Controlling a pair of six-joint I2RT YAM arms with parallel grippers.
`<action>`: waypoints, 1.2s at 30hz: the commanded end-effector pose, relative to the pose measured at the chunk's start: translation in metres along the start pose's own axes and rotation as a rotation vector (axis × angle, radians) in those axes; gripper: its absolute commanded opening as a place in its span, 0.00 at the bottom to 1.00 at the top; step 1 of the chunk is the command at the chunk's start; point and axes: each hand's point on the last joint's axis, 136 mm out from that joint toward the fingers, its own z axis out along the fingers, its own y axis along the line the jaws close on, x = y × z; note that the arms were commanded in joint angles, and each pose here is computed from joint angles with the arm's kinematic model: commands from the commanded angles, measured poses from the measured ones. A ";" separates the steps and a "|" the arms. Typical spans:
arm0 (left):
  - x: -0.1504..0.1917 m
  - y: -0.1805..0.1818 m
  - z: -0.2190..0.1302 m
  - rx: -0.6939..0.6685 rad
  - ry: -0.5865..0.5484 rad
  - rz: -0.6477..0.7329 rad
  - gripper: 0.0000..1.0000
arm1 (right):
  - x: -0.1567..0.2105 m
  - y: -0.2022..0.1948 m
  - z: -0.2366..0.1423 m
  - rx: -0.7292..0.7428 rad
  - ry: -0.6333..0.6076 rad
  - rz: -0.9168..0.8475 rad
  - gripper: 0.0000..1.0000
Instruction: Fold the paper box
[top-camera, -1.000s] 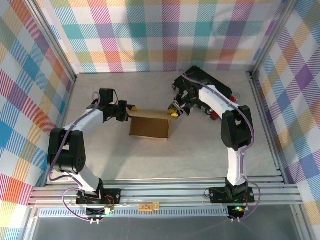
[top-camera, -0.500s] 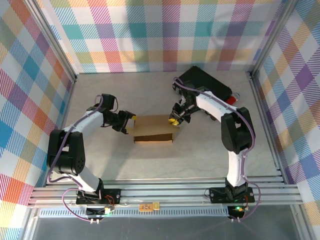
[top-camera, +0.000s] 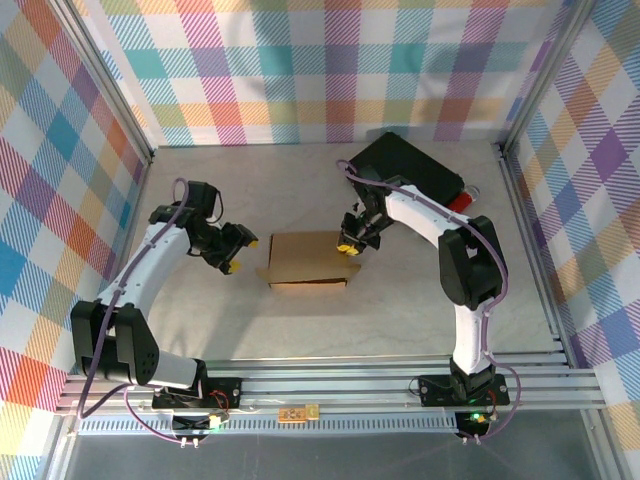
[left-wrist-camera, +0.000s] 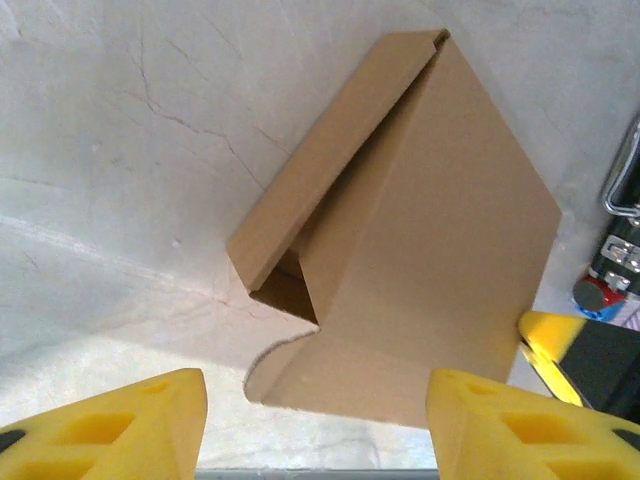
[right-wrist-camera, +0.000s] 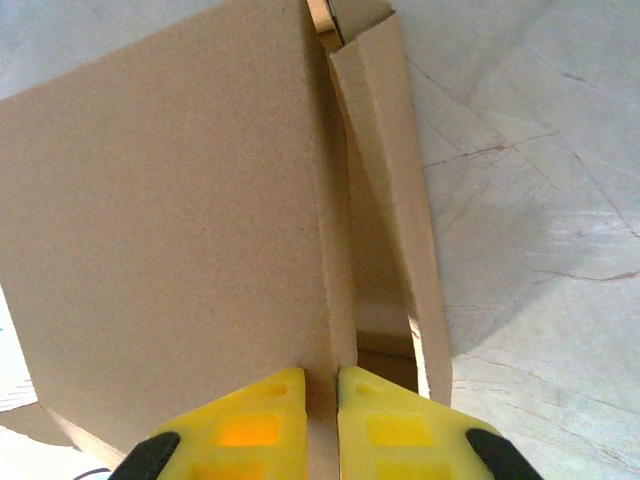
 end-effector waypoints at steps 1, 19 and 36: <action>0.024 -0.012 -0.001 0.025 0.076 0.010 0.58 | 0.011 -0.017 0.003 0.076 0.022 -0.011 0.14; 0.030 0.019 0.074 -0.055 0.071 0.043 0.54 | 0.015 -0.027 0.016 0.100 0.048 -0.017 0.14; 0.026 -0.018 0.003 -0.006 -0.045 0.145 0.59 | 0.015 -0.025 0.017 0.097 0.059 -0.024 0.13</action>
